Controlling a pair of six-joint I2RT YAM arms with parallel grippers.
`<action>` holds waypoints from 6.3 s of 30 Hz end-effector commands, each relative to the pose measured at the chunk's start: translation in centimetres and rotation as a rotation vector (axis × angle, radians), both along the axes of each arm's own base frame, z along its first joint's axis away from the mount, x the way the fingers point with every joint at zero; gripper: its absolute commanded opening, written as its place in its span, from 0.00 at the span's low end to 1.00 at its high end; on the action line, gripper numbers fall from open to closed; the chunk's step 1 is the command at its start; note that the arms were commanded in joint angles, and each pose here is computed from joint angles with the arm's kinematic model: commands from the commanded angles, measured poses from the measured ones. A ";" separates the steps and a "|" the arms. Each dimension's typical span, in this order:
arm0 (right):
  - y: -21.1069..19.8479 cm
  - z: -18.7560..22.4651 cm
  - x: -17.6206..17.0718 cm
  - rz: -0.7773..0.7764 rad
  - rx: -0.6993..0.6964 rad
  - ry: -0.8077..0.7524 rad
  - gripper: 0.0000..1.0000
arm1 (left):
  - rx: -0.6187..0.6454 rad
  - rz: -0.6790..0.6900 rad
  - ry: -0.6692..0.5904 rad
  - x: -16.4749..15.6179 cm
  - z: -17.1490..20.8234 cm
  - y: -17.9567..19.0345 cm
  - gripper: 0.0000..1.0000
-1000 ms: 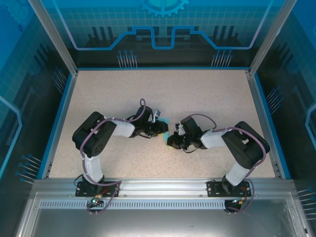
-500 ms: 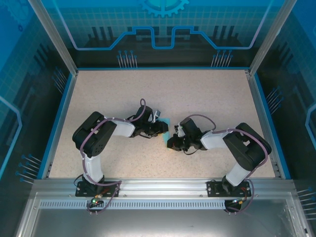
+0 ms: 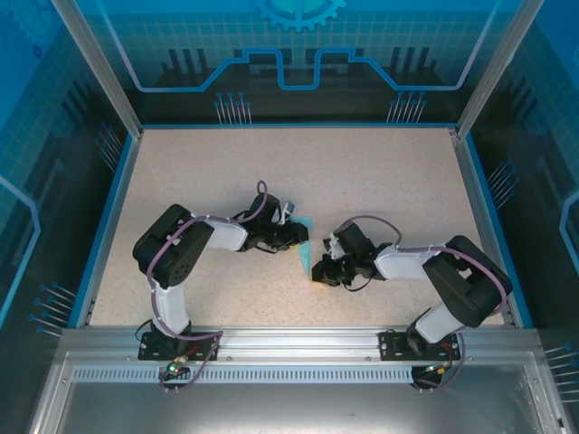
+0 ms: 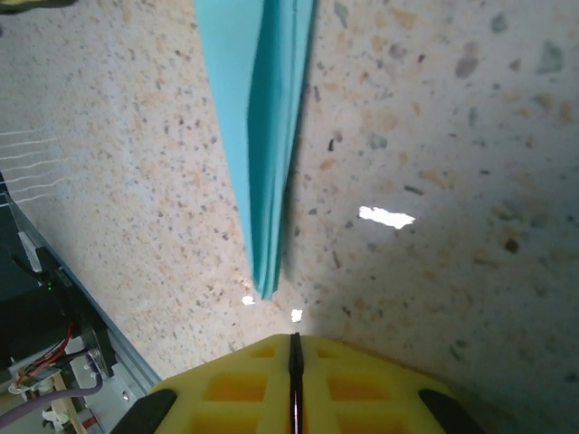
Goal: Fold a paper plane with a square sheet of paper (pick it up from the middle)
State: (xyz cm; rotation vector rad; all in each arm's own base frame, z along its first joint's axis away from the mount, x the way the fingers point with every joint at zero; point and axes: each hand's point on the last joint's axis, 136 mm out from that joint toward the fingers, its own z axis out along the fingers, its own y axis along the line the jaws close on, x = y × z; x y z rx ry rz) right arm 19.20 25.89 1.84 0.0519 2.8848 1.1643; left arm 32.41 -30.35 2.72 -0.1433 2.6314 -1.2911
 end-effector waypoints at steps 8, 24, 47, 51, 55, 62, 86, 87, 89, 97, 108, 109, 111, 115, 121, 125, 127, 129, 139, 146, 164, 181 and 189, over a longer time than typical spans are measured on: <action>2.8 4.4 5.7 -0.106 0.109 -0.105 0.13 | 0.089 -0.027 0.082 -1.8 -3.5 0.8 0.34; 1.4 -2.4 2.6 -0.083 -0.055 0.064 0.13 | 0.085 -0.022 0.082 -1.8 -3.4 0.8 0.34; 0.4 3.5 2.6 -0.102 0.003 -0.114 0.19 | 0.087 -0.019 0.093 -2.0 -3.9 0.9 0.34; 2.5 4.4 4.8 -0.136 0.072 -0.121 0.17 | 0.084 -0.023 0.091 -1.9 -3.7 0.7 0.34; 3.6 3.9 6.4 -0.186 0.099 -0.109 0.18 | 0.083 -0.026 0.094 -2.0 -3.7 0.7 0.34; 4.4 1.8 6.5 -0.155 0.082 -0.055 0.17 | 0.078 -0.023 0.097 -2.2 -3.8 0.6 0.34; -0.1 0.8 1.5 -0.041 0.045 -0.021 0.14 | 0.068 0.012 0.114 -3.6 -3.6 -0.4 0.34; 0.2 1.6 2.0 -0.056 0.059 -0.045 0.15 | 0.070 0.011 0.113 -3.6 -3.5 -0.4 0.34; 0.5 2.8 2.8 -0.084 0.074 -0.082 0.16 | 0.077 0.012 0.110 -3.5 -3.5 -0.3 0.34; 1.5 4.6 5.1 -0.166 0.081 -0.156 0.17 | 0.074 0.010 0.109 -3.4 -3.4 -0.4 0.34; 2.5 3.4 5.2 -0.172 0.092 -0.130 0.17 | 0.071 0.005 0.104 -3.4 -3.3 -0.5 0.34; 2.4 3.3 5.1 -0.176 0.085 -0.129 0.16 | 0.073 0.005 0.106 -3.4 -3.3 -0.5 0.34; 2.2 3.0 5.1 -0.184 0.077 -0.124 0.16 | 0.074 0.007 0.105 -3.4 -3.4 -0.4 0.34; 1.8 2.9 5.0 -0.204 0.073 -0.125 0.16 | 0.076 0.004 0.106 -3.4 -3.3 -0.4 0.34; 2.7 3.3 5.6 -0.195 0.110 -0.139 0.16 | 0.073 -0.001 0.102 -3.4 -3.2 -0.5 0.34; 3.0 2.4 5.6 -0.193 0.103 -0.115 0.16 | 0.071 -0.001 0.099 -3.3 -3.0 -0.6 0.34; 3.1 1.6 5.4 -0.190 0.101 -0.097 0.16 | 0.069 -0.001 0.099 -3.3 -3.0 -0.6 0.34; 2.9 0.6 5.2 -0.196 0.092 -0.079 0.16 | 0.069 -0.004 0.098 -3.3 -2.9 -0.6 0.34; -0.8 -4.7 1.0 -0.149 -0.107 0.053 0.11 | 0.070 -0.038 0.040 -2.7 -1.0 -0.9 0.38; -1.6 -5.2 0.0 -0.095 -0.105 0.064 0.09 | 0.017 -0.103 -0.097 -0.6 4.9 -1.5 0.49; -1.8 -4.6 0.6 -0.053 -0.070 0.066 0.09 | -0.039 -0.092 -0.108 -0.4 4.2 1.1 0.35; -1.8 -4.9 0.4 -0.052 -0.078 0.084 0.09 | 0.069 -0.049 -0.081 0.8 -0.2 1.1 0.35; -2.4 -5.3 -0.3 -0.048 -0.101 0.097 0.08 | 0.121 -0.013 -0.052 1.4 -2.0 2.4 0.35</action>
